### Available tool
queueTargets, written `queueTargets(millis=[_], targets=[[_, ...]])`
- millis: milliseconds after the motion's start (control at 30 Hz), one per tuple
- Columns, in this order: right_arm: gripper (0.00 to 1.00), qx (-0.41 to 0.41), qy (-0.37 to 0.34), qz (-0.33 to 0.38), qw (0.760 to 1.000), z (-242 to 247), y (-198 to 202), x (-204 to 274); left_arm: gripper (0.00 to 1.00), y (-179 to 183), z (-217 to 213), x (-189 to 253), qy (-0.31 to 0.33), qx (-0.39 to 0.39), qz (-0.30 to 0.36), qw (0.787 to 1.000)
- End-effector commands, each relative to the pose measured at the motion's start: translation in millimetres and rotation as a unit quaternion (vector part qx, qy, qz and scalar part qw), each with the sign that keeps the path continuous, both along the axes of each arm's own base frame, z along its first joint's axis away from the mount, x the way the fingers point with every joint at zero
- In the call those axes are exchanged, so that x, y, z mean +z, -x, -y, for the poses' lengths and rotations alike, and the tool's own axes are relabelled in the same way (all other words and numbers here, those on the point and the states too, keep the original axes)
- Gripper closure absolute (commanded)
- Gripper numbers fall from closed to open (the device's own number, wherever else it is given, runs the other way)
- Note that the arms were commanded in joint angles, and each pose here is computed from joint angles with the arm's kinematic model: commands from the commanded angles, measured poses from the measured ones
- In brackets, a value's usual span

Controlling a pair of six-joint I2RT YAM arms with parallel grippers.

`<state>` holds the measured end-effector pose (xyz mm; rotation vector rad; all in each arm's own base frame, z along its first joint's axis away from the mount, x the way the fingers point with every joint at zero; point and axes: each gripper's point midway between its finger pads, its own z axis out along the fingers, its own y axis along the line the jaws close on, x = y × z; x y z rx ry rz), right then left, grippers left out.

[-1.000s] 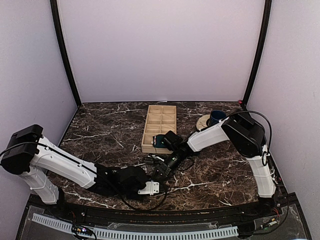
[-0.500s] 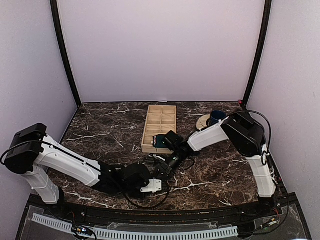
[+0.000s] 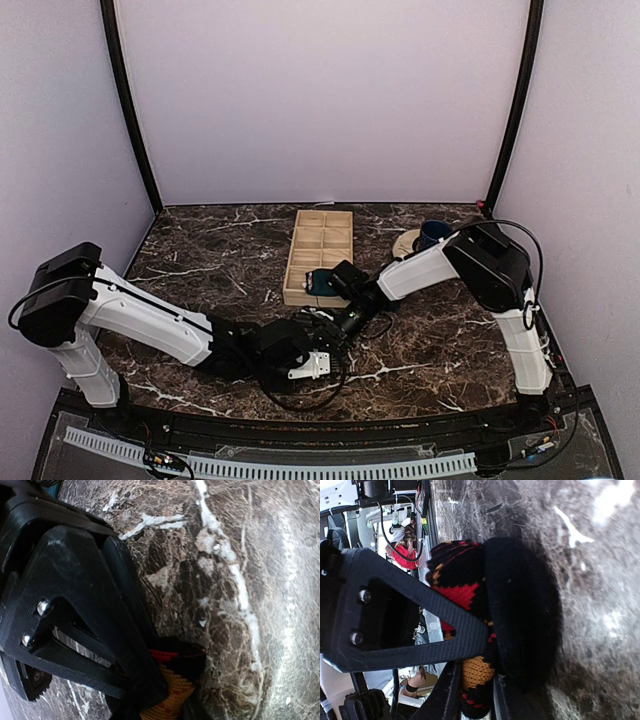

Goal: Roll the socks
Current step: Pick up the sock from the center of the board.

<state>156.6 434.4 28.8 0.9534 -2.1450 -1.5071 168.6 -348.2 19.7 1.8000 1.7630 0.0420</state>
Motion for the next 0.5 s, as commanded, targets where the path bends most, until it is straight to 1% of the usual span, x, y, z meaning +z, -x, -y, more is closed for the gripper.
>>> queueTargets(millis=[0,167,467], targets=[[0.82,0.008,0.05,-0.012,0.999,7,15,-34,0.79,15,-37,-58,-0.09,0.017,-0.089,0.992],[0.79,0.004,0.054,-0.008,0.998,9,14,-35,0.86,19,-40,-66,-0.102,0.021,-0.112,0.988],[0.76,-0.022,0.064,0.013,0.998,18,4,-32,0.91,22,-40,-70,-0.117,0.024,-0.146,0.982]])
